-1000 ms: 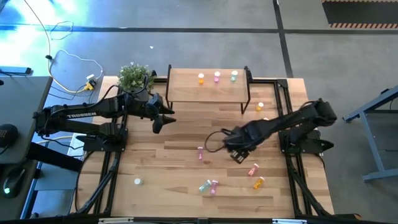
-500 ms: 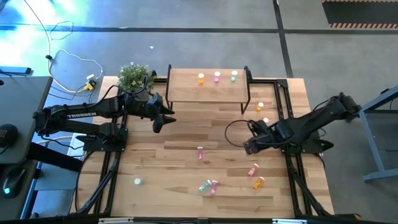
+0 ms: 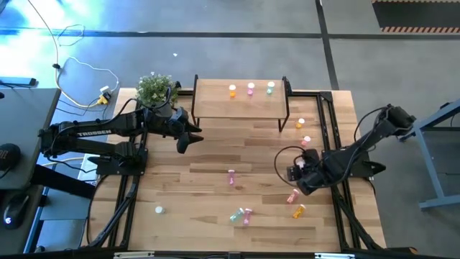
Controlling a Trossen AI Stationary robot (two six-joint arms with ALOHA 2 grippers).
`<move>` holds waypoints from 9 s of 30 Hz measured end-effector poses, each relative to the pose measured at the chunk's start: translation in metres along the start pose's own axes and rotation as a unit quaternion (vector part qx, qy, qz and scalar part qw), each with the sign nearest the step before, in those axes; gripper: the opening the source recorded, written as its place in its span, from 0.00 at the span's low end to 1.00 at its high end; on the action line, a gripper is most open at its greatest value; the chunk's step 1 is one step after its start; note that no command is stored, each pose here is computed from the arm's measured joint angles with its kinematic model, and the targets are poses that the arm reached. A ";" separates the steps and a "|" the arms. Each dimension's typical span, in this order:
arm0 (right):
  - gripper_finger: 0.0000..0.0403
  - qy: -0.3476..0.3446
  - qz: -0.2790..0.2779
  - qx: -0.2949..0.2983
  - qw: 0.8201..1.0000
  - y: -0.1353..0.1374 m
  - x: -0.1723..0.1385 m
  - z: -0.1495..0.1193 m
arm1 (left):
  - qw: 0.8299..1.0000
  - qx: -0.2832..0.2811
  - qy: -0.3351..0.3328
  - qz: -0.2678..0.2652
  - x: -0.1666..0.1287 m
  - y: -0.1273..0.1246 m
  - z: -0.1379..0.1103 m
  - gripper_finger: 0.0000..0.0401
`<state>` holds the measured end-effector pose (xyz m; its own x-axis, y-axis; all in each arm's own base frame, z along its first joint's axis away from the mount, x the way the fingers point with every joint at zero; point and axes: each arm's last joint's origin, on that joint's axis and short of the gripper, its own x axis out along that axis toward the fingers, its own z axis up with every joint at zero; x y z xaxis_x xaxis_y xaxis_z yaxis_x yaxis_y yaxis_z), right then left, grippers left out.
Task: Pick and place medicine bottles onto shelf by color
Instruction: Put the middle pink pill bottle on the shelf
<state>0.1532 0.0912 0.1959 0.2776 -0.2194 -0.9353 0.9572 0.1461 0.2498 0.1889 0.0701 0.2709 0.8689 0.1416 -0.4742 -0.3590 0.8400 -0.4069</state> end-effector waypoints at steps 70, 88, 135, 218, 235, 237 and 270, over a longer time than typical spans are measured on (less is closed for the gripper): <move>0.21 -0.055 0.065 -0.077 0.993 0.058 0.024 -0.025 | 0.999 0.013 -0.027 -0.034 0.000 -0.004 0.006 0.54; 0.21 -0.110 0.246 -0.312 0.911 0.168 -0.072 0.065 | 0.995 0.034 -0.051 -0.084 0.000 -0.019 0.009 0.54; 0.21 -0.107 0.487 -0.402 0.768 0.239 -0.042 0.150 | 0.987 0.020 -0.070 -0.142 0.022 -0.051 0.005 0.48; 0.21 -0.102 0.465 -0.314 0.821 0.238 -0.040 0.153 | 0.982 0.079 -0.099 -0.140 0.022 -0.053 0.007 0.06; 0.21 -0.099 0.431 -0.395 0.806 0.222 -0.046 0.162 | 0.978 0.069 -0.146 -0.133 0.017 -0.043 0.021 0.44; 0.21 -0.107 0.430 -0.420 0.792 0.222 -0.046 0.162 | 0.977 0.068 -0.155 -0.131 0.018 -0.041 0.024 0.46; 0.21 -0.095 0.435 -0.447 0.775 0.229 -0.030 0.158 | 0.978 0.032 -0.151 -0.140 0.055 -0.041 0.033 0.49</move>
<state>0.3766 -0.0213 0.3211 0.8750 0.2127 -0.4349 -0.0161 0.9107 0.4129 0.2624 0.0604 0.2870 0.9946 0.0412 -0.0947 -0.0785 0.8976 -0.4338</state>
